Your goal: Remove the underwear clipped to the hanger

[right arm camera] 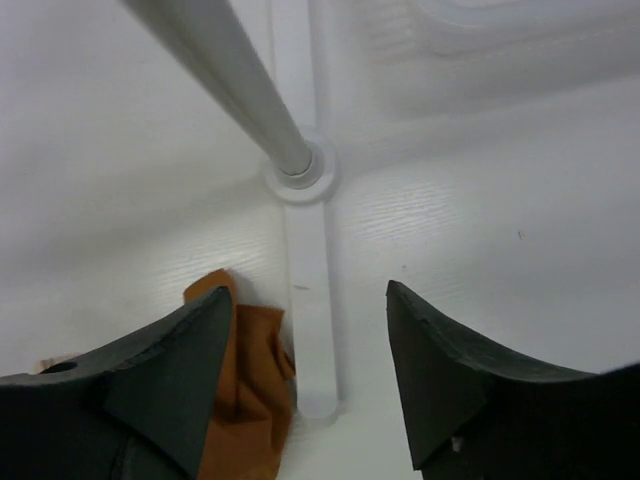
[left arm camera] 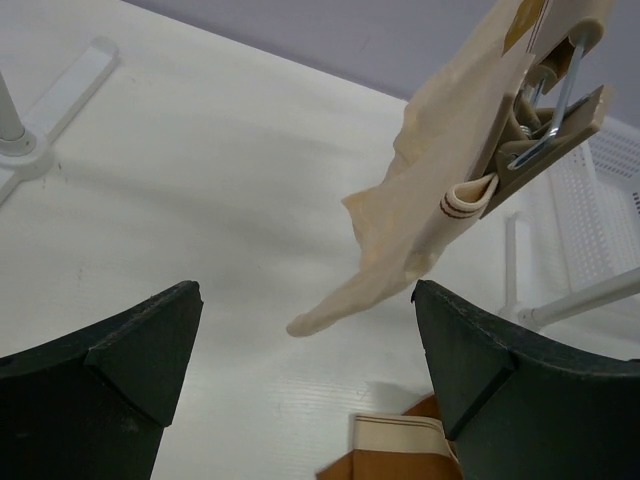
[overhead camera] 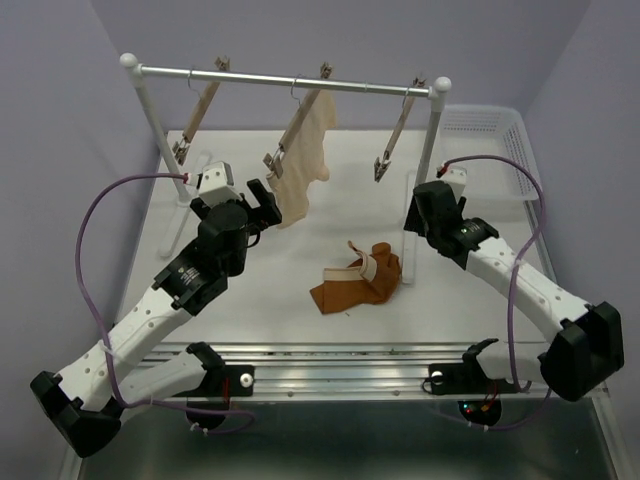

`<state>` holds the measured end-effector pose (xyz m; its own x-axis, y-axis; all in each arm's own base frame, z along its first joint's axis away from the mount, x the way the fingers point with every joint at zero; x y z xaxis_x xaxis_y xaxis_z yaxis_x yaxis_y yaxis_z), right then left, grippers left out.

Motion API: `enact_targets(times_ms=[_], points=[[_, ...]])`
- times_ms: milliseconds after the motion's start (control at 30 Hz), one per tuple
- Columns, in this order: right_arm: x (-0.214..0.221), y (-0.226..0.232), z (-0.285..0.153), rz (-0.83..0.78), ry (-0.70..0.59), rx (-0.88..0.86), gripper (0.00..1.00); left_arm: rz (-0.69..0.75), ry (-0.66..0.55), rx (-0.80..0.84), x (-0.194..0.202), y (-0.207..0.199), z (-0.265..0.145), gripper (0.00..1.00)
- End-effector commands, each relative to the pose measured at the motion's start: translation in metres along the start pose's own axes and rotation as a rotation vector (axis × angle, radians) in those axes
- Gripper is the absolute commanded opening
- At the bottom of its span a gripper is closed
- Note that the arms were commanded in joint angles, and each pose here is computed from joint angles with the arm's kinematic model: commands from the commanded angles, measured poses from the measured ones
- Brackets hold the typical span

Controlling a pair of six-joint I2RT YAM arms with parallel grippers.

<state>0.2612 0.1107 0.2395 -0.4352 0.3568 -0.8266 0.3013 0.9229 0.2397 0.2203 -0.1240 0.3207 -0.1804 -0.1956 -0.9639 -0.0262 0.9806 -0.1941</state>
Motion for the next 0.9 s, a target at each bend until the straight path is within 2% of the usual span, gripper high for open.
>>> enact_targets(times_ms=[0,100,200,433,500,667,733,800,833,867], points=[[-0.028,-0.002,0.042,0.122,-0.06,0.006,0.66,-0.054,-0.052,0.002,-0.018,0.001,-0.003,0.99],[-0.028,0.013,0.085,0.087,-0.03,-0.118,0.58,-0.071,-0.069,-0.011,-0.02,0.006,-0.006,0.99],[-0.038,0.027,0.101,0.034,-0.05,-0.172,0.52,-0.077,-0.084,-0.02,-0.022,0.01,-0.009,0.99],[-0.061,0.054,0.148,-0.122,-0.09,-0.199,0.38,-0.093,-0.111,-0.068,-0.029,0.02,-0.013,0.99],[-0.056,0.062,0.165,-0.155,-0.068,-0.21,0.37,-0.097,-0.118,-0.077,-0.03,0.022,-0.015,0.99],[-0.077,0.088,0.188,-0.212,-0.104,-0.262,0.35,-0.1,-0.131,-0.097,-0.034,0.026,-0.016,0.99],[-0.076,0.092,0.188,-0.194,-0.08,-0.282,0.38,-0.097,-0.127,-0.105,-0.033,0.026,-0.016,0.99],[-0.069,0.09,0.18,-0.175,-0.041,-0.304,0.5,-0.102,-0.125,-0.109,-0.033,0.027,-0.016,0.99],[-0.065,0.086,0.175,-0.15,-0.018,-0.301,0.65,-0.105,-0.123,-0.111,-0.032,0.028,-0.017,0.99],[-0.072,0.083,0.158,-0.128,-0.038,-0.31,0.76,-0.106,-0.121,-0.113,-0.031,0.029,-0.017,0.99]])
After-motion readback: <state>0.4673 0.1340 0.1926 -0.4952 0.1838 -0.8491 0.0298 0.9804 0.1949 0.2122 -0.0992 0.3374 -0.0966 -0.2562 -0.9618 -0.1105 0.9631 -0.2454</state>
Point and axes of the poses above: each gripper's point midway between its finger pads, its own z axis out along the fingers, its own y axis along the line the jaws close on, x = y × z, the point moved 7 cm from there along -z, back along the fingers, and after that the axes turned 10 degrees about z, right-handed, at the moved point
